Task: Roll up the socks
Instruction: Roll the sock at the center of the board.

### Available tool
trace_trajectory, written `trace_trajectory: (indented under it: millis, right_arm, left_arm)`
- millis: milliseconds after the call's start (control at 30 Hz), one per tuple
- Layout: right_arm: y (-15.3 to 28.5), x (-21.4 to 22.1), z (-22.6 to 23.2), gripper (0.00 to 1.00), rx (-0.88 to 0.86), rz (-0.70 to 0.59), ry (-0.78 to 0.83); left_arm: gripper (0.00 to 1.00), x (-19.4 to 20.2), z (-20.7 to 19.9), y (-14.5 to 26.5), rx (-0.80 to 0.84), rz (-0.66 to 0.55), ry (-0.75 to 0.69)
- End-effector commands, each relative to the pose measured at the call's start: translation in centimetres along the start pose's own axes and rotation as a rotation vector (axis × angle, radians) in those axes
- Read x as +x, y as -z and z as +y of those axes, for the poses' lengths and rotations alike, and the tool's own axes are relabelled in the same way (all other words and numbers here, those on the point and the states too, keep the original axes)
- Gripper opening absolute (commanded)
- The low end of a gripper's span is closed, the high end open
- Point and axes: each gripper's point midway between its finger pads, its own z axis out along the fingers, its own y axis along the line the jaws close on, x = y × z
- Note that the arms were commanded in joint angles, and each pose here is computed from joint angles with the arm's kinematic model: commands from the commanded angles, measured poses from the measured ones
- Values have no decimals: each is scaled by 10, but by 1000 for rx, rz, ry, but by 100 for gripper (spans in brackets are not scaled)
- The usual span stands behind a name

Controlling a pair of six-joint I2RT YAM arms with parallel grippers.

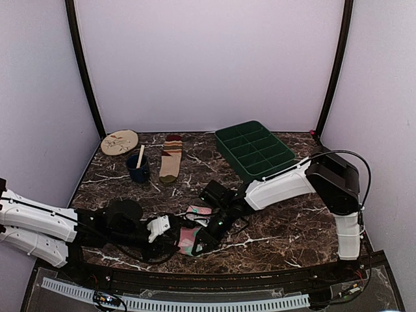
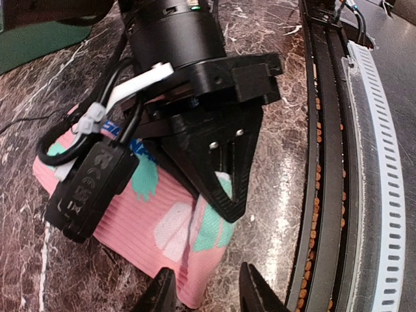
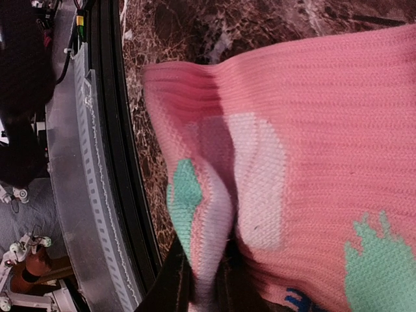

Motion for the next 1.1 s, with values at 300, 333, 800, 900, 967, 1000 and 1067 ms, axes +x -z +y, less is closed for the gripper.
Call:
trace_trajectory:
  millis: [300, 333, 800, 900, 967, 1000, 1067]
  right_arm:
    - [-4, 17, -9, 1, -38, 28, -106]
    - [-3, 17, -10, 1, -44, 26, -112]
    - [8, 31, -10, 1, -74, 2, -170]
    - [8, 32, -10, 0, -79, 0, -172]
    - [8, 31, -9, 0, -81, -5, -171]
    - [8, 31, -9, 0, -83, -7, -173]
    - [9, 30, -9, 0, -84, -9, -175]
  left_arm:
    - [23, -11, -35, -9, 84, 48, -287]
    - [23, -10, -35, -11, 83, 53, -293]
    - [23, 7, -23, -32, 7, 138, -408]
    - [24, 5, -18, -33, -26, 129, -423]
    - [25, 5, -18, -34, -23, 125, -435]
    - [25, 6, -18, -35, -20, 130, -439]
    - [25, 10, -20, -37, -6, 145, -448]
